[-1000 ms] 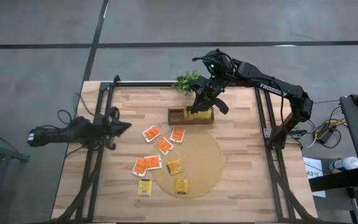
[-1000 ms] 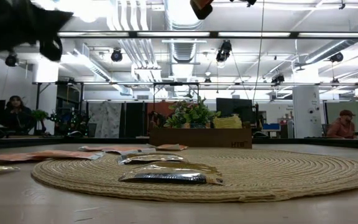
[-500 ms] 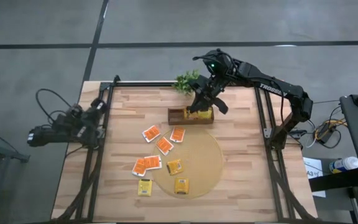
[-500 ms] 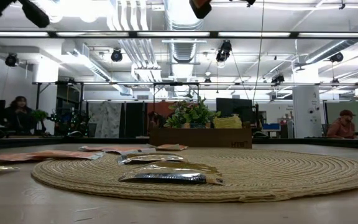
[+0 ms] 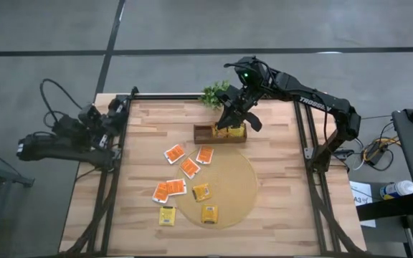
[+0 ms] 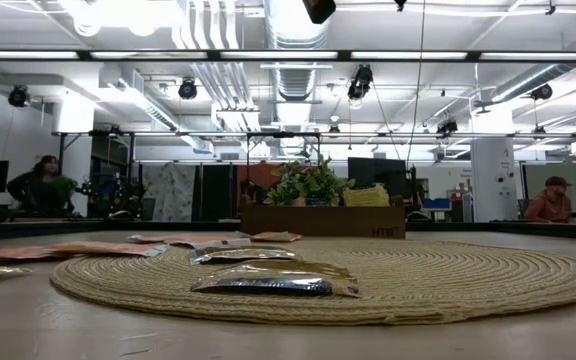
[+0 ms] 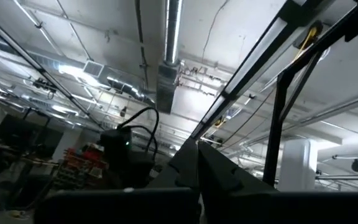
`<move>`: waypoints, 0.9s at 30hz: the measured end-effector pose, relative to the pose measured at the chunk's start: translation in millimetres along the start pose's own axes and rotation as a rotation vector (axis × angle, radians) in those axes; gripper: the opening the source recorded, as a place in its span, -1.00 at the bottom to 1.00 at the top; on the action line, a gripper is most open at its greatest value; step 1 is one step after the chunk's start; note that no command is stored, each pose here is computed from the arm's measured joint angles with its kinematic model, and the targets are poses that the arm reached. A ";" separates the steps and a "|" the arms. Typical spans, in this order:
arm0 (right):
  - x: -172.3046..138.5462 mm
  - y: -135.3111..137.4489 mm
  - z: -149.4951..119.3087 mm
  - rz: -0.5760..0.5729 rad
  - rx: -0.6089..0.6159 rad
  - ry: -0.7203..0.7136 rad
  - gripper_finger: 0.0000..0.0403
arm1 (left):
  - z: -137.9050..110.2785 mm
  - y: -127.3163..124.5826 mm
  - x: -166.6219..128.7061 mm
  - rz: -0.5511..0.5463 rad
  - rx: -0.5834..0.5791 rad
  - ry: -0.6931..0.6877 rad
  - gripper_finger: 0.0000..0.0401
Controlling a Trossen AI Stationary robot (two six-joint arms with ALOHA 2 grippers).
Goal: Pick & Place Tea
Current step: Put the orange tea bag into the middle section of the wooden organizer
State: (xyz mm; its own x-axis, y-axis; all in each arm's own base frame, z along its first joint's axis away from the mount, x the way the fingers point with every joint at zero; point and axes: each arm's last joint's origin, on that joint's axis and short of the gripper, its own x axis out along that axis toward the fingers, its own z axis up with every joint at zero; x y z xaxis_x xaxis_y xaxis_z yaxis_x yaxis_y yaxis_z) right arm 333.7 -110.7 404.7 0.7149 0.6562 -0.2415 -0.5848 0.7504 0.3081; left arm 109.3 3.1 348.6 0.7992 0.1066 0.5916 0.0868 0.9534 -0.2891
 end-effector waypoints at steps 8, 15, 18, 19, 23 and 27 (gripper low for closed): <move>-1.2 5.3 2.8 0.015 0.002 -0.008 -0.96 | 7.8 -7.9 40.3 0.016 0.008 0.182 -0.51; -3.6 13.3 18.5 0.102 -0.073 -0.091 -0.96 | 7.3 -11.7 68.5 -0.010 0.069 0.248 -0.17; -4.8 15.3 25.6 0.138 -0.091 -0.124 -0.96 | 0.9 -11.0 80.7 -0.018 0.068 0.285 -0.13; -5.0 15.4 27.1 0.139 -0.092 -0.131 -0.96 | -2.8 -10.3 84.8 -0.018 0.069 0.306 -0.12; -5.4 15.8 29.9 0.140 -0.102 -0.145 -0.96 | -5.2 -11.6 103.9 -0.044 0.068 0.335 -0.12; -5.4 15.8 29.9 0.140 -0.103 -0.145 -0.96 | -11.8 -12.0 121.7 -0.047 0.096 0.442 -0.12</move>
State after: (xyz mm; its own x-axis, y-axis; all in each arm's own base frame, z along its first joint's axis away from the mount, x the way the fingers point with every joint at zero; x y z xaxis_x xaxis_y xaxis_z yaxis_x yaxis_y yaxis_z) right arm 332.0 -104.7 438.4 0.6672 0.7419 -0.0662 -0.7129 0.6618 0.2318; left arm 212.5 1.2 415.3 0.9747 -0.0483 0.2181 0.0902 0.9783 -0.1864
